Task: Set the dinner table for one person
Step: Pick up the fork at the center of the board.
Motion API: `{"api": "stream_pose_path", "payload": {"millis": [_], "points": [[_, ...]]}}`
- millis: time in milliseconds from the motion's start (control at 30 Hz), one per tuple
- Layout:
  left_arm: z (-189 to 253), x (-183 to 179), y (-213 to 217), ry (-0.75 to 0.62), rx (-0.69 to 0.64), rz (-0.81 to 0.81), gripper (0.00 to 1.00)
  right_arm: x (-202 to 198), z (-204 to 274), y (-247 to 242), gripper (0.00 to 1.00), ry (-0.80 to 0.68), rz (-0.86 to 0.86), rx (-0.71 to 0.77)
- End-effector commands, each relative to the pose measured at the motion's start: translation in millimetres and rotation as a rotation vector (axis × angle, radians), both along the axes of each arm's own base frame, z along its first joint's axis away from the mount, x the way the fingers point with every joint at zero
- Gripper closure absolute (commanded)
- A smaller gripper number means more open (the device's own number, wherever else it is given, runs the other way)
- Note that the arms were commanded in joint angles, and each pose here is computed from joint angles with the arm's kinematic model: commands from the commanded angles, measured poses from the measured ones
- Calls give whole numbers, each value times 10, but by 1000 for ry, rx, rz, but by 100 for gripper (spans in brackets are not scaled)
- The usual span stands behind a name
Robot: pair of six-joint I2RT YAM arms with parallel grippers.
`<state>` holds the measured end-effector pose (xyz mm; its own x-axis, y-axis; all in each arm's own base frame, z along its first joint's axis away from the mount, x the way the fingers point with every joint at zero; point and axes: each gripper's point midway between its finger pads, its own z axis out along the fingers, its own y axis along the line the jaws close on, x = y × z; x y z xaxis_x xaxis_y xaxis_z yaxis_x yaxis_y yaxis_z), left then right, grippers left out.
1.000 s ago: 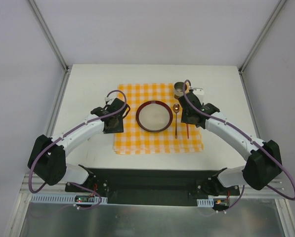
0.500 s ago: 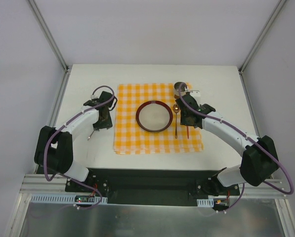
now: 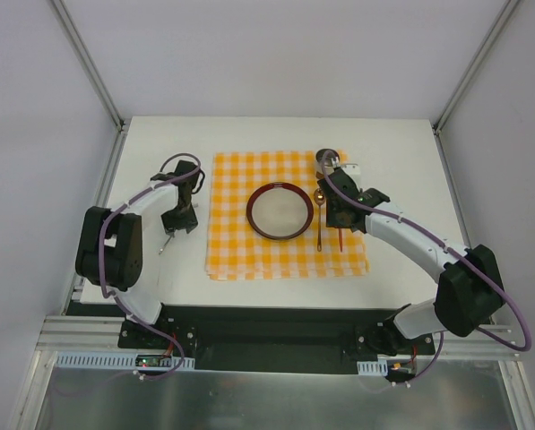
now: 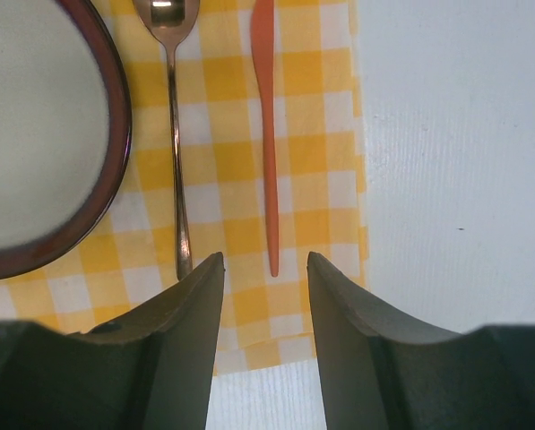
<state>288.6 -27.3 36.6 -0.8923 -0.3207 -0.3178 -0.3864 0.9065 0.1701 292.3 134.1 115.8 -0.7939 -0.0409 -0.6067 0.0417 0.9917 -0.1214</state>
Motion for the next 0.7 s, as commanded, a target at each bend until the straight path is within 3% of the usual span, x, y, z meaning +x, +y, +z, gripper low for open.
{"api": "stream_pose_path", "payload": {"millis": [0,667], "points": [[95,151,122,-16,9,28,56,98,164,82,55,-33,33,16],[-71,224,237,45,-38,56,56,257,400,54,54,-53,20,19]]}}
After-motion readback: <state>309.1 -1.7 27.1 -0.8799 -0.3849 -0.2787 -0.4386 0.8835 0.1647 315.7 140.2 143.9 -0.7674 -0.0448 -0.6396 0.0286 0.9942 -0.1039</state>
